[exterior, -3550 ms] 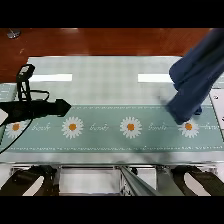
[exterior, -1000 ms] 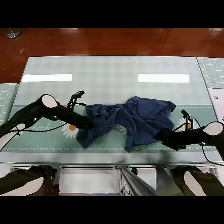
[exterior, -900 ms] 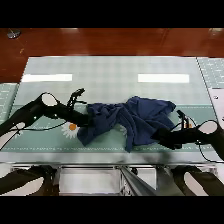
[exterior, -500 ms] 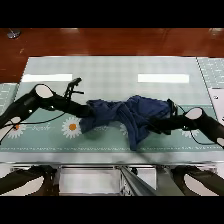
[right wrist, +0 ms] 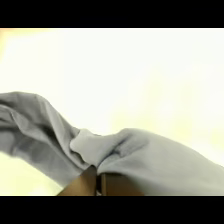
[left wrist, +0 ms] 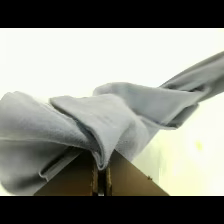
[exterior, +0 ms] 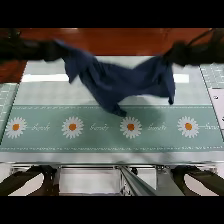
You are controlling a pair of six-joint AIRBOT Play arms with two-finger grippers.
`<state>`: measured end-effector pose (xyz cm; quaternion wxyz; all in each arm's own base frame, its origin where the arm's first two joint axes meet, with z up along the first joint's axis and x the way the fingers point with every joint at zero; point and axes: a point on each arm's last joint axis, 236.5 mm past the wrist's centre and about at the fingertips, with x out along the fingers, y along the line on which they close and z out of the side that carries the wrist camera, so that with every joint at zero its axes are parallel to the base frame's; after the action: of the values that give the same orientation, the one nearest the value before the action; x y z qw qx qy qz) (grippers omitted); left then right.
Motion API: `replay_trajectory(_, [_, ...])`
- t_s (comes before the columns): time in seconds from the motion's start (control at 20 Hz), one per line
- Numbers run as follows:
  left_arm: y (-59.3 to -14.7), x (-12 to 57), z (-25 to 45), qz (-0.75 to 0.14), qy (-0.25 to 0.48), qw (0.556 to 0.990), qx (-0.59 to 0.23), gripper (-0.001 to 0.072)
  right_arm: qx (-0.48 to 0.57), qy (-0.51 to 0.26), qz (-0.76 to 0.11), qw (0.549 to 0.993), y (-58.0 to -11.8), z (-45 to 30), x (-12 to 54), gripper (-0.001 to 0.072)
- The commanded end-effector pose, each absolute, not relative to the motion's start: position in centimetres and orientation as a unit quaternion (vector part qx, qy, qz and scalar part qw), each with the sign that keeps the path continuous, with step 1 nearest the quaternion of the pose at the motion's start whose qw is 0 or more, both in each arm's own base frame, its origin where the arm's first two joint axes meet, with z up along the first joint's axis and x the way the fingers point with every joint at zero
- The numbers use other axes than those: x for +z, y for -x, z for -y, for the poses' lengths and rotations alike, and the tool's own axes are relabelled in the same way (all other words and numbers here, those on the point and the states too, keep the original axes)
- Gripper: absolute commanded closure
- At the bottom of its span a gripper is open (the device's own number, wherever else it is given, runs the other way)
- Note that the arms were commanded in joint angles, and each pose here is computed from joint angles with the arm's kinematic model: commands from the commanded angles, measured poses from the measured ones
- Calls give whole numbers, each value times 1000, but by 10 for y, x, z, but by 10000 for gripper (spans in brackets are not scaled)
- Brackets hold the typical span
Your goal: Fold the shirts.
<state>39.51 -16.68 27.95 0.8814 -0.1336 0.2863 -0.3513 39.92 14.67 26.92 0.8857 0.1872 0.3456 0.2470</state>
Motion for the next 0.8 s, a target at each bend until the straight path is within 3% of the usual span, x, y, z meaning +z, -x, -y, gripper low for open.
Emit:
replay_trajectory(0.0, [-354,424,134,-117,85,933,-329,688,276,-103,-214,931,-339,-144,412,680])
replay_trajectory(0.2, [-276,510,97,8,16,969,-248,688,298,-50,-172,937,-249,-144,451,680])
replay_trajectory(0.4, [-221,524,66,39,-53,989,-135,688,308,-20,-232,922,-187,-139,426,680])
replay_trajectory(0.6, [-203,484,74,-31,-53,987,-150,688,333,-44,-328,883,-160,-149,369,680])
replay_trajectory(0.75, [-232,408,85,-150,3,969,-194,688,357,-98,-414,832,-166,-167,289,680])
